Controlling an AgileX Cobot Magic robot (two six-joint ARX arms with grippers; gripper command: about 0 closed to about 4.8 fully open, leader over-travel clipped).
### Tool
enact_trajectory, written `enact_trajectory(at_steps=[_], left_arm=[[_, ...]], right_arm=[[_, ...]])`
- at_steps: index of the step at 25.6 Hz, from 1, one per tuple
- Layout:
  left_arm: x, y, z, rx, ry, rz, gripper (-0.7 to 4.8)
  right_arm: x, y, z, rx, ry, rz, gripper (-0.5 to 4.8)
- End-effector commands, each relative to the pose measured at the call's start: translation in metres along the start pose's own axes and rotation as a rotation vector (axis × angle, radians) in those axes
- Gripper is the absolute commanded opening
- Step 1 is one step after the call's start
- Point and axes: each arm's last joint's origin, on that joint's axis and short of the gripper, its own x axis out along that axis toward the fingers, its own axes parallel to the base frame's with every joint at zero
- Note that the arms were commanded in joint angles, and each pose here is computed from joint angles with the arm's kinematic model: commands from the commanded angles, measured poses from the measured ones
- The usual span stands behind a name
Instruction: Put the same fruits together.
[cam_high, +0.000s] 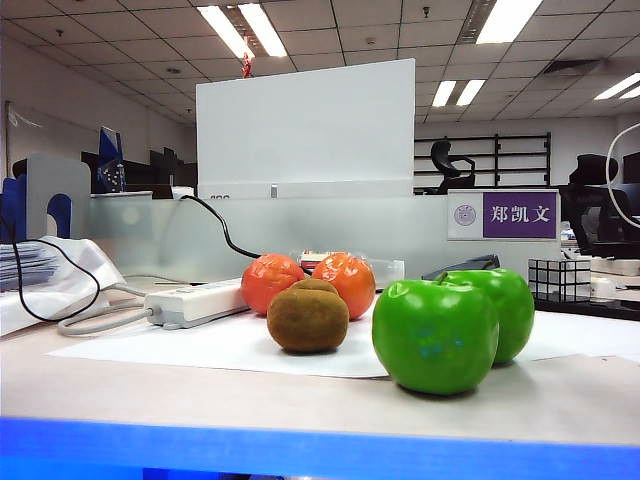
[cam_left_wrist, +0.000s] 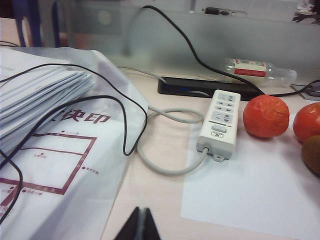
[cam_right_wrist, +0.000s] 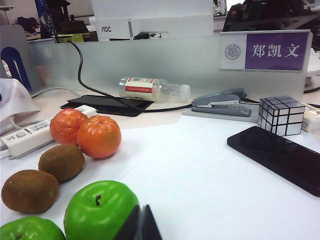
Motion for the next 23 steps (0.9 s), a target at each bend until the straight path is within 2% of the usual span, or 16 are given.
enact_trajectory(at_steps=[1,11,23], left_arm=[[0.0000,-0.0003,0.0021,0.009,-0.020,0.034,-0.02],[-0.0002,0.0017,0.0021,-0.006,-0.022,0.099,-0.02],[-0.0001,0.0013,0.0021,-0.009,-0.021,0.084,-0.02]], right_arm=[[-0.0003,0.0003,0.0026,-0.004,-0.016,-0.001,-0.08],[-0.0003,0.0003,0.0026,-0.004,-0.016,-0.001,-0.08],[-0.0003,0.0003,0.0026,-0.004,-0.016,-0.001,-0.08]])
